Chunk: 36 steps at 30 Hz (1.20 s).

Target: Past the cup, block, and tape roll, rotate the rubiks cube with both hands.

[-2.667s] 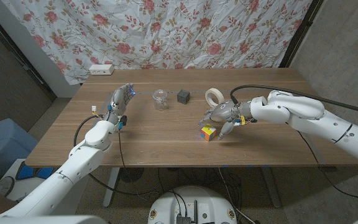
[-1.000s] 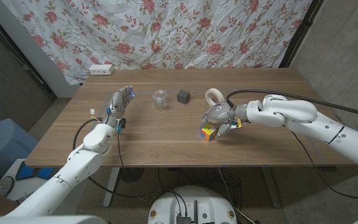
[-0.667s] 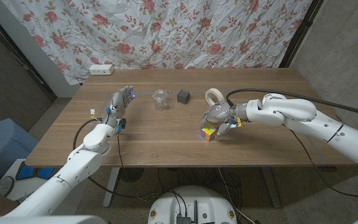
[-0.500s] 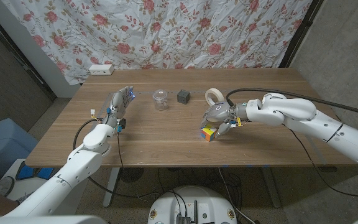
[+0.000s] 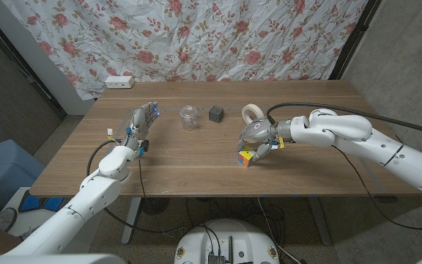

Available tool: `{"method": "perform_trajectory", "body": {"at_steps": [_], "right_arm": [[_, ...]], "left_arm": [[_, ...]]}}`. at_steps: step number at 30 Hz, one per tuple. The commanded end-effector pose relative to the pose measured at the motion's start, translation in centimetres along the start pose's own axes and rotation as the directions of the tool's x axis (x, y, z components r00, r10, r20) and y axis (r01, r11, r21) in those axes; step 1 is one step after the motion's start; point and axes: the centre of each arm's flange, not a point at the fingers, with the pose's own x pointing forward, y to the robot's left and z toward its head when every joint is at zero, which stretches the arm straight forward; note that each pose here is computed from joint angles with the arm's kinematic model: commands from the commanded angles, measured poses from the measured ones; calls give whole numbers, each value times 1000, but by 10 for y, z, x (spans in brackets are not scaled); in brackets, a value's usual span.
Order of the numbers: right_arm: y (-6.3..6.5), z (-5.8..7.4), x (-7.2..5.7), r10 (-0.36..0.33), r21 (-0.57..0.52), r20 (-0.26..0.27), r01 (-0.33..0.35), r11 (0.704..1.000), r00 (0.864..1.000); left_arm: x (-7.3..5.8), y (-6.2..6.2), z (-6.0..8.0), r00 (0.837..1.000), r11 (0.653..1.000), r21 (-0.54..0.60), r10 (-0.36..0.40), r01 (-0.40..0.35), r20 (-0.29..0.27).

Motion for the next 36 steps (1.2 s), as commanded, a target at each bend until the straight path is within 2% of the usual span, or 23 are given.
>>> {"method": "perform_trajectory", "body": {"at_steps": [1,22,36], "right_arm": [[0,-2,1,-19,0,8,19,1000,1000],[-1,-5,-1,-52,-2,24,52,999,998],[-9,-10,-8,-100,38,-1,100,994,995]], "left_arm": [[3,-2,-2,1000,1000,-2,-4,4,-8],[1,-5,-2,1000,1000,-4,-2,2,-4],[-2,-4,9,1000,1000,11,-5,5,14]]}}
